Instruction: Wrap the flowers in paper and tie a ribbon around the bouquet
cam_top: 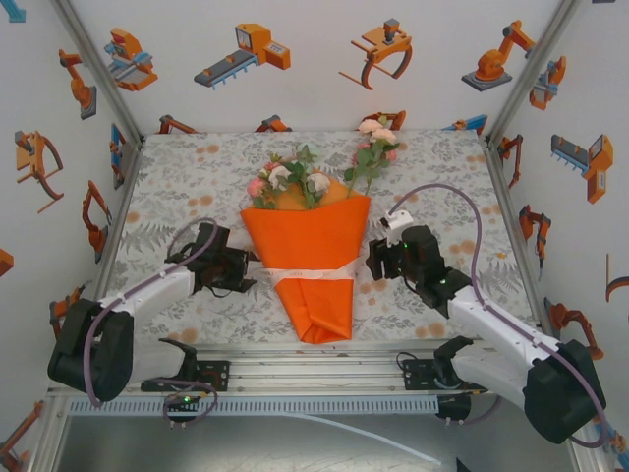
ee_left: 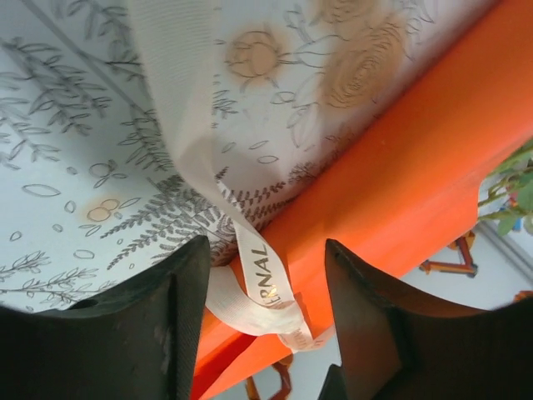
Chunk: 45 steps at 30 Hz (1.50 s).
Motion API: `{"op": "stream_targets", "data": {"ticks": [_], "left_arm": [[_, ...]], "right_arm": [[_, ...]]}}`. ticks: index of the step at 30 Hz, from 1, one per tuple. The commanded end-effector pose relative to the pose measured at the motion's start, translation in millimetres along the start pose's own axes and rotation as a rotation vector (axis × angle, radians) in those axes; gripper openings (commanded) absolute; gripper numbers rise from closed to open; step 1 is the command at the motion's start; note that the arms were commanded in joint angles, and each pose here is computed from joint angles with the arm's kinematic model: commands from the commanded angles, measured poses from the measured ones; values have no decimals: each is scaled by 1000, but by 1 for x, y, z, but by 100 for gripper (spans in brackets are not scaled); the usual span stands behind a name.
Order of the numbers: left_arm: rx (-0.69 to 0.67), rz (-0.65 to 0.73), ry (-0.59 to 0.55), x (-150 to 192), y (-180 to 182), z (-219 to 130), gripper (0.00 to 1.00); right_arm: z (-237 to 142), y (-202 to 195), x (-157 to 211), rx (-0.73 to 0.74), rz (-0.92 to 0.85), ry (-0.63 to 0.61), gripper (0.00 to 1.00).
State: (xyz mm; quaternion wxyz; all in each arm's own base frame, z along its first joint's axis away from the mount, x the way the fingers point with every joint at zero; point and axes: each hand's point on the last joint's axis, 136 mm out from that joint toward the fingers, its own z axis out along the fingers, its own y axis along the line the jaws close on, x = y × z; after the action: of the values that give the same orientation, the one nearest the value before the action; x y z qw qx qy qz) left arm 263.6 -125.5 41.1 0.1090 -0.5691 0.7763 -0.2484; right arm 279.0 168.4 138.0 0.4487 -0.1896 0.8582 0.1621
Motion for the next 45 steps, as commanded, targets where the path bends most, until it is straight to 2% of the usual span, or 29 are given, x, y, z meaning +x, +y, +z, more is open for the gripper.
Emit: {"op": "stream_targets", "data": {"ticks": [1, 6, 9, 11, 13, 14, 16, 18, 22, 23, 28, 31, 37, 45], "left_arm": [[-42, -94, -13, -5, 15, 4, 48], [-67, -97, -9, -5, 21, 11, 49], [-59, -98, 37, 1, 16, 21, 51], [-51, -105, 54, 3, 15, 26, 42], [-57, -104, 54, 3, 17, 26, 25], [-57, -98, 47, 1, 17, 24, 16], [-72, -73, 20, -5, 18, 17, 7], [-85, -44, -5, -11, 16, 9, 0], [-88, 1, -4, -16, 9, 3, 0], [-91, 6, 6, -14, 9, 5, 0], [-92, 13, 47, -8, 8, 12, 0], [-103, 18, 52, -8, 10, 14, 0], [-103, 15, 57, -7, 11, 15, 0], [-104, 13, 52, -8, 11, 13, 0]], "right_arm": [[-5, -7, -12, 44, 50, -6, 58], [-1, -10, -11, 46, 63, 16, 61], [7, -11, -6, -17, 137, 75, 64], [12, -10, -8, -70, 192, 112, 64], [15, -10, -7, -90, 179, 144, 65], [16, -8, -6, -112, 140, 151, 66], [15, -10, -7, -132, 52, 133, 68], [11, -2, -13, -192, -129, 110, 70], [14, 4, 3, -287, -600, 119, 73], [18, 3, 8, -313, -648, 147, 73], [24, 19, 32, -532, -689, 311, 73], [34, 29, 42, -606, -688, 327, 74], [68, 20, 56, -528, -799, 364, 70], [86, 22, 70, -500, -910, 405, 62]]}}
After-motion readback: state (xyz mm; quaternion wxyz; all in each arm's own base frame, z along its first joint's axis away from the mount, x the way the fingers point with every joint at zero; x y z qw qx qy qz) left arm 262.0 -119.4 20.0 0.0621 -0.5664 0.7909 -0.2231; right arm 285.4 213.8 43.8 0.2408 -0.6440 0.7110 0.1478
